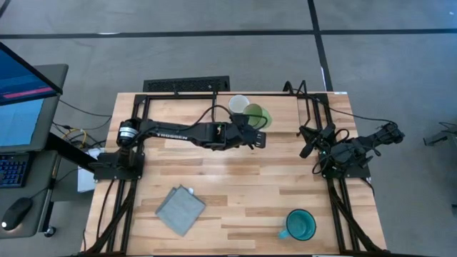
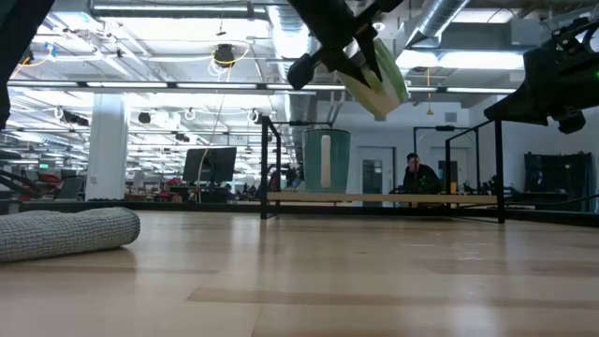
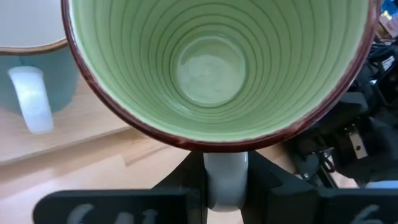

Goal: Stack small to large cups/mugs on shelf
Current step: Put the green mug on the shelf

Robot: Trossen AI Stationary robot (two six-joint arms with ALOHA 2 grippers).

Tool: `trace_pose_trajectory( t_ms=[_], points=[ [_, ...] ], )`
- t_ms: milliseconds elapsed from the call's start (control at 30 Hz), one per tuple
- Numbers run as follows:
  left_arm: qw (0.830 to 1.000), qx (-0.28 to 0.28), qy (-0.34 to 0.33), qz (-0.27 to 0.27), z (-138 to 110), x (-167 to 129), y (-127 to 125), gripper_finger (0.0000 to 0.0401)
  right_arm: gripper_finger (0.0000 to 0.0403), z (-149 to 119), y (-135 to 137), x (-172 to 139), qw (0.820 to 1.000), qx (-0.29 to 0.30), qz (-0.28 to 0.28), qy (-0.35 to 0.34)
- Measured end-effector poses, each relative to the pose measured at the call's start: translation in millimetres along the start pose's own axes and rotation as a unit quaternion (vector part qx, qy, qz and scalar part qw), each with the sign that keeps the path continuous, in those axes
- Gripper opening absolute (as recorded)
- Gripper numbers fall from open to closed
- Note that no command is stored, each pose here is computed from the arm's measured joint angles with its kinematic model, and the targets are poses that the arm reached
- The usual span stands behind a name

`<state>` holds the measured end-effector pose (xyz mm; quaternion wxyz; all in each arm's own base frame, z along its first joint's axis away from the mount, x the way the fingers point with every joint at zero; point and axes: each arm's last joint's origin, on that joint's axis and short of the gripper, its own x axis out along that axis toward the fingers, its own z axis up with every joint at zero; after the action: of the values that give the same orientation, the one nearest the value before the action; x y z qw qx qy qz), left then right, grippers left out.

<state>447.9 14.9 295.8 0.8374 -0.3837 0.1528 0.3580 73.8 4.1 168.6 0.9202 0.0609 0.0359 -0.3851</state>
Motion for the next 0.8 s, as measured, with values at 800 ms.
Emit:
trace_pose_trajectory(
  t_ms=[800],
  points=[
    [0.998,0.045,0.000,-0.034,22.9,23.8,9.9,0.0038,0.0074,0.0,0.0,0.0,1.000,-0.001,0.000,0.000]
  ],
)
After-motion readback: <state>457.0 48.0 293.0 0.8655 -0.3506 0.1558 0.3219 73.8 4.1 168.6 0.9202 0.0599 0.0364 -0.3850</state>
